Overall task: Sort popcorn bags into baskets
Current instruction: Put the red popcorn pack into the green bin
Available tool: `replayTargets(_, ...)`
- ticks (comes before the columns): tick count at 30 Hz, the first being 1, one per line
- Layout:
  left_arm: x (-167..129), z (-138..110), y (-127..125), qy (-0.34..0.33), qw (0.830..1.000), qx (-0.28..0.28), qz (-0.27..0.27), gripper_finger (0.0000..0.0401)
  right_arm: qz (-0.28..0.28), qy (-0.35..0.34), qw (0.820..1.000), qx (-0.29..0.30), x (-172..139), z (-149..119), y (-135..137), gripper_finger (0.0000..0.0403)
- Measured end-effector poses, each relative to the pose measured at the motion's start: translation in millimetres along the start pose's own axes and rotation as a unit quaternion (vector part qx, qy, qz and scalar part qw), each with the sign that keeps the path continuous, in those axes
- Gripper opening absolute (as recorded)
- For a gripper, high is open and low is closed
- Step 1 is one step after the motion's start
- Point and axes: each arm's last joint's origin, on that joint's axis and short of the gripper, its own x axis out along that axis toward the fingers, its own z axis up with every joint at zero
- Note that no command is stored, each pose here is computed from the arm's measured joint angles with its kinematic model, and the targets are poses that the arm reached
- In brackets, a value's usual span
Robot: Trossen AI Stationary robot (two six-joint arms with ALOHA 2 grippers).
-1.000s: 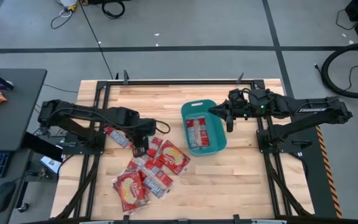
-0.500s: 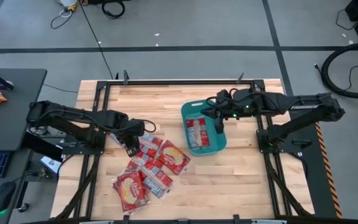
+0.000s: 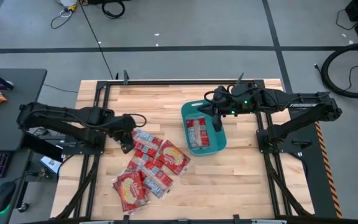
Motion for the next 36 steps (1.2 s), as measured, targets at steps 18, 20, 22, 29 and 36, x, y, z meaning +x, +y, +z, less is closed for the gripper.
replayTargets(18,73.1,4.2,-5.9,0.1,0.972,-0.07,0.2,0.0243,-0.011,-0.01,1.0,-0.012,0.8,1.8,-1.8,0.0018)
replayTargets(20,83.0,4.6,-6.0,0.128,0.969,-0.047,0.206,0.0243,-0.01,-0.011,1.0,-0.012,0.8,2.0,-1.8,0.0018)
replayTargets(22,92.1,4.3,-5.6,0.152,0.965,-0.008,0.214,0.0241,-0.009,-0.014,1.0,-0.012,0.8,2.6,-1.6,0.0018)
replayTargets(29,103.6,4.1,-3.2,0.192,0.955,0.054,0.22,0.0222,0.005,-0.013,1.0,-0.009,0.7,2.9,-0.6,0.0018)
replayTargets(36,100.7,3.4,0.8,0.214,0.927,0.194,0.241,0.0198,0.007,-0.016,1.0,-0.003,0.7,3.3,-0.1,0.0018)
